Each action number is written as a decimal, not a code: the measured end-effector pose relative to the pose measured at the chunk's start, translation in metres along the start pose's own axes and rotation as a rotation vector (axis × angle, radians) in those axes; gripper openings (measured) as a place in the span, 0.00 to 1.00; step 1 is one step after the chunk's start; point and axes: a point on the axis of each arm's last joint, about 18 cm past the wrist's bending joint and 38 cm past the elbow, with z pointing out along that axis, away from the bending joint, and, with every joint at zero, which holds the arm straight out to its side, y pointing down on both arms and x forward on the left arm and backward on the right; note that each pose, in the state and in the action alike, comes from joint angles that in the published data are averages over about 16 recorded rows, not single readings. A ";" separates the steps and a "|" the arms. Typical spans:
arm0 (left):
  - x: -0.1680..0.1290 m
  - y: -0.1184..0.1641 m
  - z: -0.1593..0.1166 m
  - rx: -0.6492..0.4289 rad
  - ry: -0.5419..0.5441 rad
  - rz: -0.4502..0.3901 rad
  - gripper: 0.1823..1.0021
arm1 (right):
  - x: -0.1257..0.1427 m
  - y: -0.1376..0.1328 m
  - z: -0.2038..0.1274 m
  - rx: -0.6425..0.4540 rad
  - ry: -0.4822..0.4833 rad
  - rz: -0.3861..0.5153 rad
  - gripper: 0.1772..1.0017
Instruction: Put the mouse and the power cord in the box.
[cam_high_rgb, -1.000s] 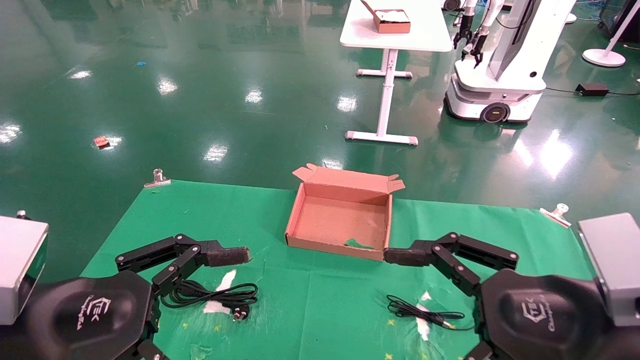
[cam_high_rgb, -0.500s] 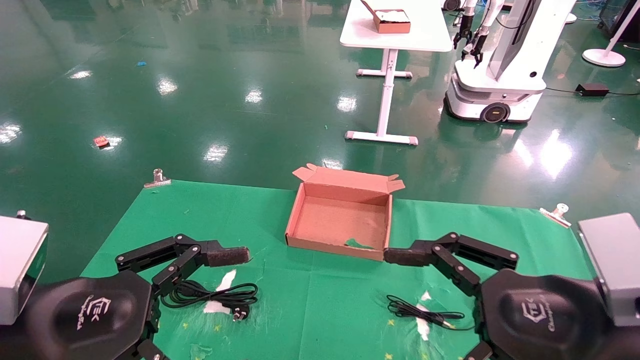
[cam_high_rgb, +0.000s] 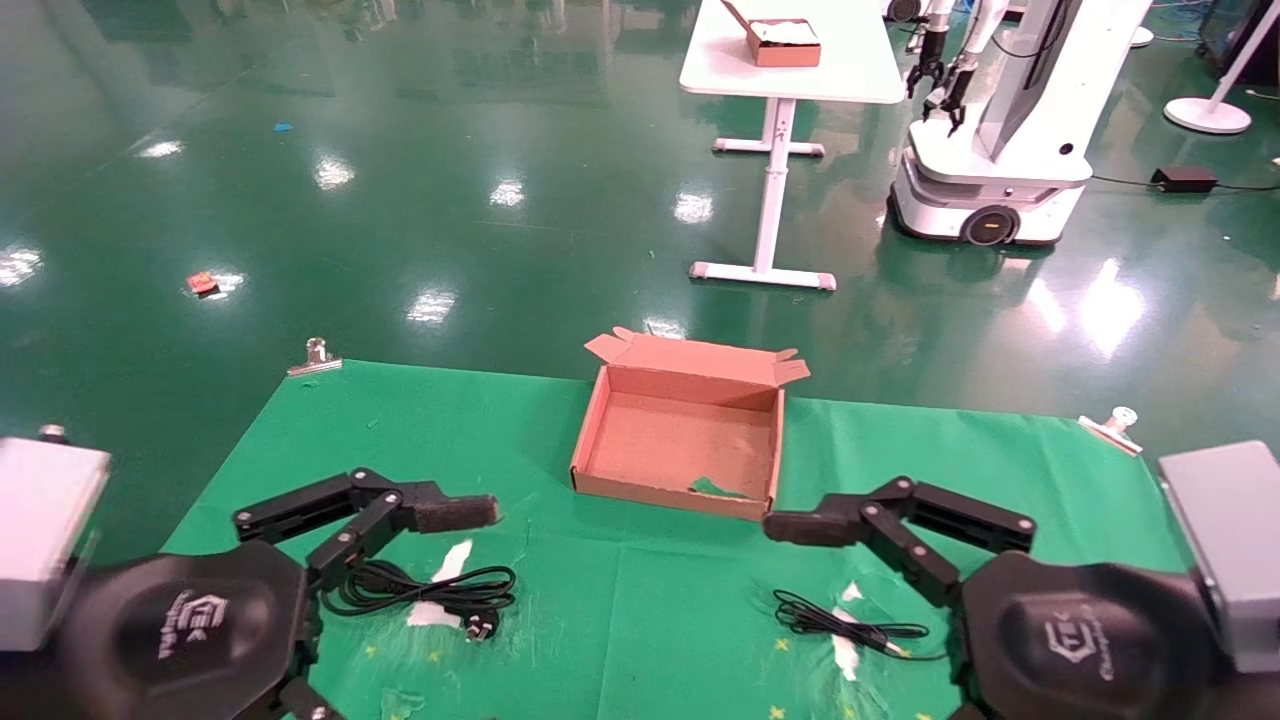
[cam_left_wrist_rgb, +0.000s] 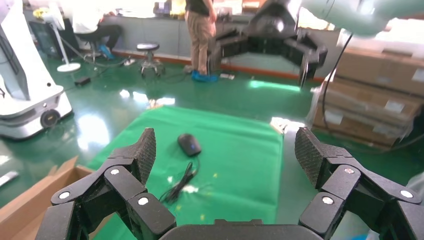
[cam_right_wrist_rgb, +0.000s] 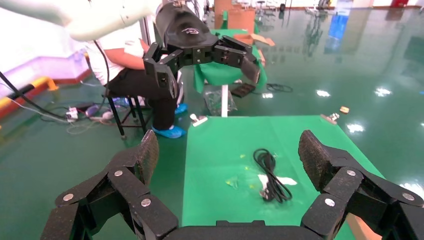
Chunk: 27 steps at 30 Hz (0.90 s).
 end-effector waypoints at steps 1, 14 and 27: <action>-0.002 0.003 0.000 -0.012 -0.003 0.003 1.00 | 0.002 0.002 -0.001 -0.009 0.002 -0.002 1.00; -0.059 0.064 0.007 -0.275 -0.043 0.069 1.00 | 0.044 0.066 -0.019 -0.265 0.070 -0.039 1.00; -0.125 0.138 0.025 -0.664 -0.081 0.196 1.00 | 0.104 0.150 -0.027 -0.670 0.120 -0.150 1.00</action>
